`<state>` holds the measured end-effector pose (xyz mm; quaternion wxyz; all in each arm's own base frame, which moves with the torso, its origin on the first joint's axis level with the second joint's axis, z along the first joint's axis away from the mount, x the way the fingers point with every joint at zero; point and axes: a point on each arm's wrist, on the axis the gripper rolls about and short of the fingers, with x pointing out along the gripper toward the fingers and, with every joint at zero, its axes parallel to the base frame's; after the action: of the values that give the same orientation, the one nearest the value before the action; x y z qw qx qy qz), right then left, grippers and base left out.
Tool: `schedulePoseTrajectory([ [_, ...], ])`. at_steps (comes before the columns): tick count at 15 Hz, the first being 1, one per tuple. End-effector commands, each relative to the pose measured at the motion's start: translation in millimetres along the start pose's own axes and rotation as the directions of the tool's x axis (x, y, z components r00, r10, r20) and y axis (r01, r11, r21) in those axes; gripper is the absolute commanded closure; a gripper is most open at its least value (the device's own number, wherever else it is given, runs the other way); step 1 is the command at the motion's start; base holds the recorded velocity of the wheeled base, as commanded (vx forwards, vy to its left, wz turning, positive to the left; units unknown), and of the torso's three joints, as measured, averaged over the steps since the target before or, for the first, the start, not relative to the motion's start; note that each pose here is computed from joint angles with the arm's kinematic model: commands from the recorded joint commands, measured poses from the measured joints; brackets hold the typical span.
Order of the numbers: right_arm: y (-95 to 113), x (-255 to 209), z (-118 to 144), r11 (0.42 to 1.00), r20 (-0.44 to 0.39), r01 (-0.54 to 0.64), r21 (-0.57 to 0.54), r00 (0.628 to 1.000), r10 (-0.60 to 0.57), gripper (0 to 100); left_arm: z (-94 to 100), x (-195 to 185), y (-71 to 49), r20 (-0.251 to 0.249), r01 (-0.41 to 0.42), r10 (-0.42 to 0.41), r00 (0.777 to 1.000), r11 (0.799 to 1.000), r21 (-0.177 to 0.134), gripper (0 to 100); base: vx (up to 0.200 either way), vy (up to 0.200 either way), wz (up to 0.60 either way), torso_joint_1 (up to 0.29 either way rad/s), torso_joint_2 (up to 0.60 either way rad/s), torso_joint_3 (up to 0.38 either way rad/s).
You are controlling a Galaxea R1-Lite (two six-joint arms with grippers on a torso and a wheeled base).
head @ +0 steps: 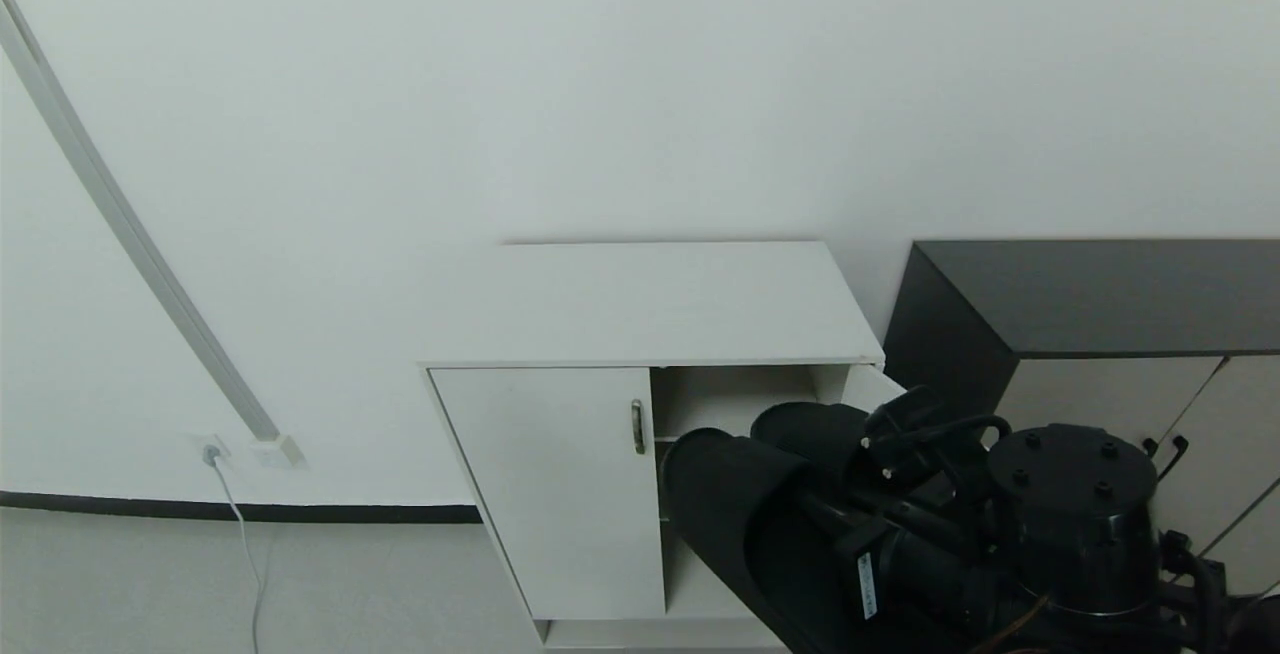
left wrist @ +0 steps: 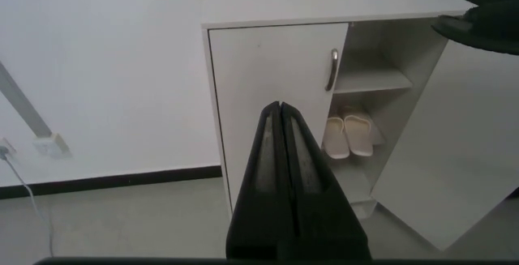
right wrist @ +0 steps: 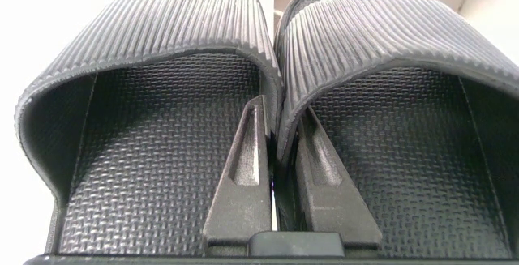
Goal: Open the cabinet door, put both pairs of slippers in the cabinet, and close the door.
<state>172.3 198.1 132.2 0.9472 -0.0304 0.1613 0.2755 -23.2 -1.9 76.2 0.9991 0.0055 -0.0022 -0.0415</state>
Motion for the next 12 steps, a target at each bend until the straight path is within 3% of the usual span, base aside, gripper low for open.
schedulePoseTrajectory([
  [1,0.2,0.1,-0.6,1.000,-0.002,0.000,-0.001,1.000,0.000,100,0.1,0.1,0.0,-0.001,0.000,0.000,1.000,1.000,-0.002,100,0.000,0.000,0.00,-0.159,0.36,0.198],
  [12,-0.1,-0.5,-1.7,1.000,0.000,0.001,-0.001,1.000,-0.001,100,0.1,0.1,0.0,-0.001,0.000,0.000,1.000,1.000,0.000,100,0.000,0.000,0.00,-0.187,0.44,0.251],
])
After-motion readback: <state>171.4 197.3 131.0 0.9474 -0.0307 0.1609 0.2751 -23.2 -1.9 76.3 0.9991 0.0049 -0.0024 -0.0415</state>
